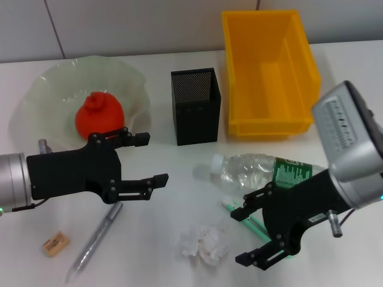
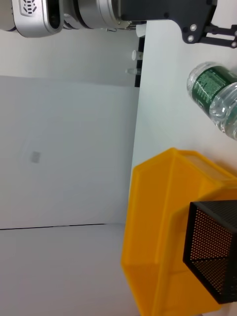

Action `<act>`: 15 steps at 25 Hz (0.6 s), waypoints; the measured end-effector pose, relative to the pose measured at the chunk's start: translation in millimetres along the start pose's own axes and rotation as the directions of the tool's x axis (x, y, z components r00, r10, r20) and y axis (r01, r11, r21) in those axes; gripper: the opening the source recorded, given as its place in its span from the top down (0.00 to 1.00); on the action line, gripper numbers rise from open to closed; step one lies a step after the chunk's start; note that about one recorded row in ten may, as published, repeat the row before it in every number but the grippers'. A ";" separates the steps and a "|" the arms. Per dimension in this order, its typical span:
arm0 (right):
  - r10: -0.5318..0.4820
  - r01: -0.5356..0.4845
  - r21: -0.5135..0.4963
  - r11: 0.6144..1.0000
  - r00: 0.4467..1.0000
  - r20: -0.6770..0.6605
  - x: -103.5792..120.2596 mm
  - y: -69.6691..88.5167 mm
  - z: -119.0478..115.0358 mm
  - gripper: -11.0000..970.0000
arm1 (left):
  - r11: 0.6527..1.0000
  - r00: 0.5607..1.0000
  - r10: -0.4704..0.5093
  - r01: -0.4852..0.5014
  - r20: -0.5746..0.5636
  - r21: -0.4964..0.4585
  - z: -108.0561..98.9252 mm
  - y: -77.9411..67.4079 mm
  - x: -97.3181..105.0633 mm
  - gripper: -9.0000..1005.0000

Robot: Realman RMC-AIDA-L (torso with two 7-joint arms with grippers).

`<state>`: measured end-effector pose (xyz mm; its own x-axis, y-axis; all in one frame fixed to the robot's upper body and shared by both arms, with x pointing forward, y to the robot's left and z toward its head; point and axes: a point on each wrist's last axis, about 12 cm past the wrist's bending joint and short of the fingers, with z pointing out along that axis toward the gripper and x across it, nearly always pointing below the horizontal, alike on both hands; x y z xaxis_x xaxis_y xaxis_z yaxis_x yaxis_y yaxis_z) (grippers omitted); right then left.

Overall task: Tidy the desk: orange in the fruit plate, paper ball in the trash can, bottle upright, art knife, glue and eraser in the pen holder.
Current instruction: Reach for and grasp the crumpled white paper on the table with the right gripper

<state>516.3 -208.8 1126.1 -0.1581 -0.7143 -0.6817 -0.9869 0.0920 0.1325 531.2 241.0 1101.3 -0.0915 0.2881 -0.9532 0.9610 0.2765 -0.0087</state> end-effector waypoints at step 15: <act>0.029 -0.030 -0.027 0.999 0.998 -0.057 -2.9 -1.8 10.5 0.19 | 1.000 1.000 0.014 -0.014 -0.015 -0.005 1.8 -1.0 4.8 0.14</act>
<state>518.2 -199.6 1120.2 -0.1842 -0.7499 -0.6354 -0.9804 0.0944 0.1727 530.3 240.4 1096.3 -0.0817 0.3060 -0.9485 0.9609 0.2768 0.0065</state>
